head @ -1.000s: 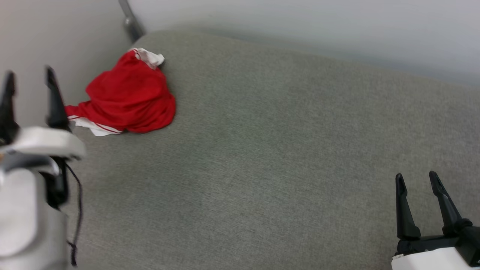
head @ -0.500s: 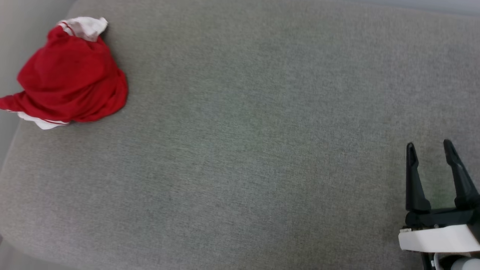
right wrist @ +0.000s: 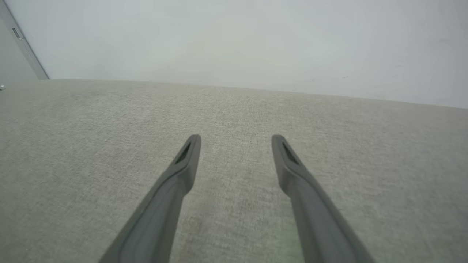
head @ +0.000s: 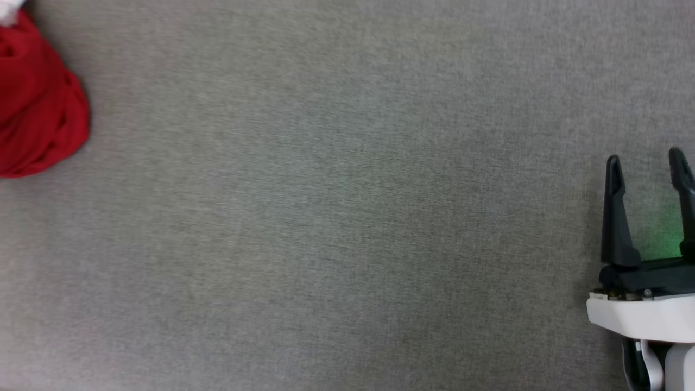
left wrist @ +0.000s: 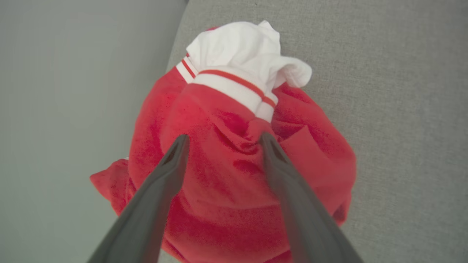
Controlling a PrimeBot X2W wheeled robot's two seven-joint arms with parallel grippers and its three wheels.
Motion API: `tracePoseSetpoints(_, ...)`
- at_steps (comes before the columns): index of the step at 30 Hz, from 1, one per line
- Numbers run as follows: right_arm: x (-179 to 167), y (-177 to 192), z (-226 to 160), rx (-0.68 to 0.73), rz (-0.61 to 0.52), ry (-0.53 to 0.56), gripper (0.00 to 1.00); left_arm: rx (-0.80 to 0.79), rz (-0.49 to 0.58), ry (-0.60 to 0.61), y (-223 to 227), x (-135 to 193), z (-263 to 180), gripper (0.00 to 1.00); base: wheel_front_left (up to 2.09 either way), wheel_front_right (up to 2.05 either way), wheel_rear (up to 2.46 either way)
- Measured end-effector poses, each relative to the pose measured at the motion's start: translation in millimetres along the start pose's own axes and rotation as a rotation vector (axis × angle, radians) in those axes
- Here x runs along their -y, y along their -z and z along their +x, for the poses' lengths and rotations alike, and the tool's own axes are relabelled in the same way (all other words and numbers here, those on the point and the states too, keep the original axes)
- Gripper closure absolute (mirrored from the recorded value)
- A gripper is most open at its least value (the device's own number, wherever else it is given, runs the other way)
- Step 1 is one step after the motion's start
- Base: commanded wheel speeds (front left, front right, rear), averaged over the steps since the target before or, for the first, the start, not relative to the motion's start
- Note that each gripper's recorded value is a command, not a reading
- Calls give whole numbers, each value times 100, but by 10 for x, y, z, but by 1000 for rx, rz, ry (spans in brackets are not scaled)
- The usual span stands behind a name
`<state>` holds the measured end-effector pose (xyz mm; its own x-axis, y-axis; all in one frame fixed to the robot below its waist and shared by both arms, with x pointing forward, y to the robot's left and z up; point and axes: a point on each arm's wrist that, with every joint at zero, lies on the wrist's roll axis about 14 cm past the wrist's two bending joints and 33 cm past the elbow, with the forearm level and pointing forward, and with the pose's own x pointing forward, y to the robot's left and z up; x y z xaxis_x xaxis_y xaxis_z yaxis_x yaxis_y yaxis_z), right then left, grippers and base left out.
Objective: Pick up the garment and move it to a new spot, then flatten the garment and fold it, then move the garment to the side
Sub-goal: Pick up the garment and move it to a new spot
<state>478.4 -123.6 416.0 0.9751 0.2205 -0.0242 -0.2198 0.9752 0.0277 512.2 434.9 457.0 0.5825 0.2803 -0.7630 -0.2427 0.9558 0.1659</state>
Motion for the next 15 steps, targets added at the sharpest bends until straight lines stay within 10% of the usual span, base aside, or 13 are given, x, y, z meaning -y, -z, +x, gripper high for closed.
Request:
tracePoseSetpoints(14, 137, 240, 59, -35, -27, 27, 0, -335, 68, 65, 817, 333, 532, 0, 0, 0, 0)
tracePoseSetpoints(15, 137, 239, 60, -35, -27, 27, 0, -335, 70, 66, 814, 334, 529, 65, 0, 0, 0)
